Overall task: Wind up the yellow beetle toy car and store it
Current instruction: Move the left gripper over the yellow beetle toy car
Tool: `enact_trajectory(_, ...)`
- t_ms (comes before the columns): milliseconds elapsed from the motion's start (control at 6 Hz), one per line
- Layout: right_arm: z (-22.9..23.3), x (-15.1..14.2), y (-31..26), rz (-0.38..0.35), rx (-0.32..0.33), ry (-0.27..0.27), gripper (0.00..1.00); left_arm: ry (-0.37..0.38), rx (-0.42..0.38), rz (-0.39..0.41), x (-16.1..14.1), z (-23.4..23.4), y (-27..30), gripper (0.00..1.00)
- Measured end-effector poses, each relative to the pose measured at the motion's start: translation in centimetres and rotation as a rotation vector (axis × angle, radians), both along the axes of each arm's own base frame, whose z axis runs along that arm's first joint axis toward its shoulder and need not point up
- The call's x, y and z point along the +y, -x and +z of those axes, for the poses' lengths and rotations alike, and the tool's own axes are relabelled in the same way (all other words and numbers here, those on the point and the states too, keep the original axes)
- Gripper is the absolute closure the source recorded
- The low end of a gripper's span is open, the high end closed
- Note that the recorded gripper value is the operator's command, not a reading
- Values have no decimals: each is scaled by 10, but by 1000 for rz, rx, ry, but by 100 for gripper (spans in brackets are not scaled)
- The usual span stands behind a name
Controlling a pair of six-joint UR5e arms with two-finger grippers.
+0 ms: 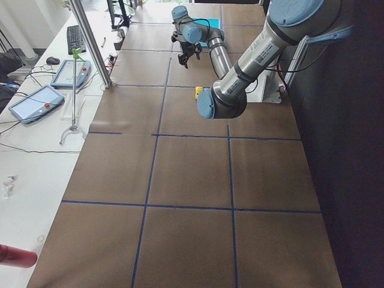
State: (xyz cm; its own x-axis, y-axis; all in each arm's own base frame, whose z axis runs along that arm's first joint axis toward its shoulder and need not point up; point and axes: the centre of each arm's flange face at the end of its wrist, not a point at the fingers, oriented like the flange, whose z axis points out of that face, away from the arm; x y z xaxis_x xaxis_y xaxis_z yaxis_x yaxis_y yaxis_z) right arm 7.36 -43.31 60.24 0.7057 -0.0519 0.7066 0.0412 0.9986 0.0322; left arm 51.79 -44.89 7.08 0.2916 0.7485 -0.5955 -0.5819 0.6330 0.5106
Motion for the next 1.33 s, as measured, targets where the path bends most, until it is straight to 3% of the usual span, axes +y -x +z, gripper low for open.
enact_trajectory(167,-5,-6,3,-8,0,-9,0,-54,-21,40,24,-8,-27,0)
enact_trajectory(333,-13,-14,10,-23,0,-20,0,-161,-53,86,41,-5,-50,0)
enact_trajectory(833,-20,-23,19,-43,1,-26,0,-534,-155,296,30,27,-81,0)
enact_trajectory(1000,-20,-23,19,-43,0,-25,0,-605,-177,354,24,36,-86,0)
enact_trajectory(1333,-20,-23,20,-44,-1,-27,0,-623,-192,383,21,55,-102,0)
